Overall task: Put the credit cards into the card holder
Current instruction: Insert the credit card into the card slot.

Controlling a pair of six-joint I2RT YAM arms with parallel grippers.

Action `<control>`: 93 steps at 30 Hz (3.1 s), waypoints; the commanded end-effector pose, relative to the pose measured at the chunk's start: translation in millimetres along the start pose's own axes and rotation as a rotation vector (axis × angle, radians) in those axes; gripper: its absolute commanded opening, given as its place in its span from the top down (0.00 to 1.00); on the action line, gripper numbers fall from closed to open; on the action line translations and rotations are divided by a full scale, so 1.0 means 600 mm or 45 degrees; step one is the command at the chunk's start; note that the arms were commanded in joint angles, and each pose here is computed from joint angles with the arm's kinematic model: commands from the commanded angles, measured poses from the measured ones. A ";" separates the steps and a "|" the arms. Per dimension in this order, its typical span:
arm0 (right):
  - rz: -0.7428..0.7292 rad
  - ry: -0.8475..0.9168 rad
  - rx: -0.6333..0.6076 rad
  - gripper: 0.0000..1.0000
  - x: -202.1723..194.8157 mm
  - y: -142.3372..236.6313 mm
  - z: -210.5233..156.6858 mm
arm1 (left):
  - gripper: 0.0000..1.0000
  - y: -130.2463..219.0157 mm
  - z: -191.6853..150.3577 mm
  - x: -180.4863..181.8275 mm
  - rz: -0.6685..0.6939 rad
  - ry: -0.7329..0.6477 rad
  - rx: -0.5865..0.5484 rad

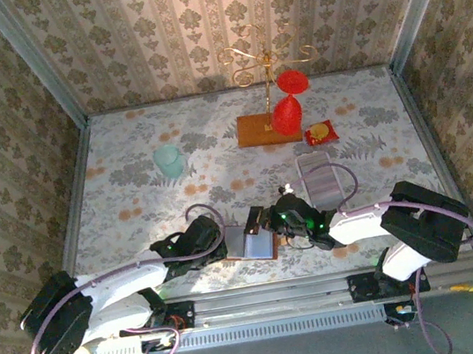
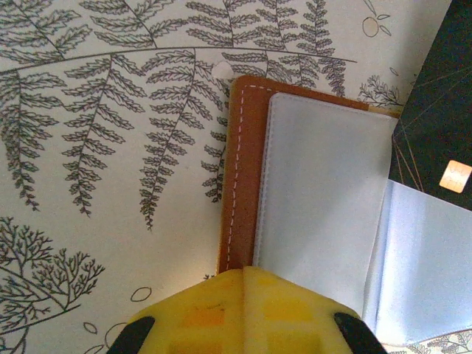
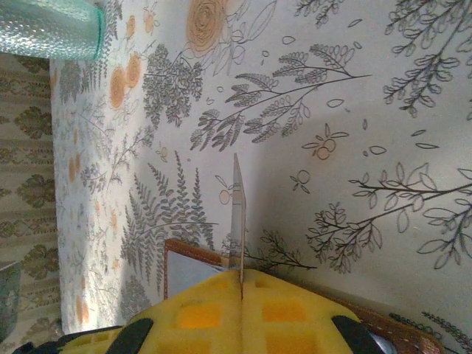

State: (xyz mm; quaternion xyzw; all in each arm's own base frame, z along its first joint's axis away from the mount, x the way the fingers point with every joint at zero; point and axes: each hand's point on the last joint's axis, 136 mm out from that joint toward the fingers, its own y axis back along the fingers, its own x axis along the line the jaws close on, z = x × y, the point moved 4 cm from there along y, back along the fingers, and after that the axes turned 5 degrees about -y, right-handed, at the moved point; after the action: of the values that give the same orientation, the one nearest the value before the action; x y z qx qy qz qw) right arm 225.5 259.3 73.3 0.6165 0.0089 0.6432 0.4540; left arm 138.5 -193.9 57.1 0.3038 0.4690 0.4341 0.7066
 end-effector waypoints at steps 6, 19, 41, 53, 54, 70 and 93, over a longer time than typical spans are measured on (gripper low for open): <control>0.022 -0.019 0.016 1.00 0.000 -0.008 -0.004 | 1.00 -0.005 -0.002 0.004 0.024 -0.004 0.011; 0.053 -0.029 0.103 1.00 -0.002 0.004 -0.037 | 1.00 -0.009 -0.003 0.009 0.058 -0.007 0.021; 0.030 0.016 0.268 1.00 -0.012 0.013 -0.083 | 1.00 -0.011 -0.005 0.016 0.084 -0.003 0.024; -0.091 -0.006 0.304 1.00 -0.027 0.018 -0.089 | 1.00 -0.010 -0.004 0.014 0.080 -0.002 0.024; -0.082 0.000 0.308 1.00 -0.024 0.017 -0.090 | 1.00 -0.010 -0.004 0.014 0.079 -0.001 0.022; -0.029 0.041 0.301 0.95 -0.001 -0.001 -0.091 | 1.00 -0.011 -0.009 0.018 0.079 0.006 0.028; -0.167 0.140 0.286 0.91 0.001 -0.023 -0.090 | 1.00 -0.030 -0.024 0.003 0.038 -0.005 0.076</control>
State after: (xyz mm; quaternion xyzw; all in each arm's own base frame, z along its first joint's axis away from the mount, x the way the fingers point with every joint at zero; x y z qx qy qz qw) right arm 191.7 300.8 61.8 0.6425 0.1184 0.6446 0.3972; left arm 146.9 -210.9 52.4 0.2924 0.4647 0.4297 0.7168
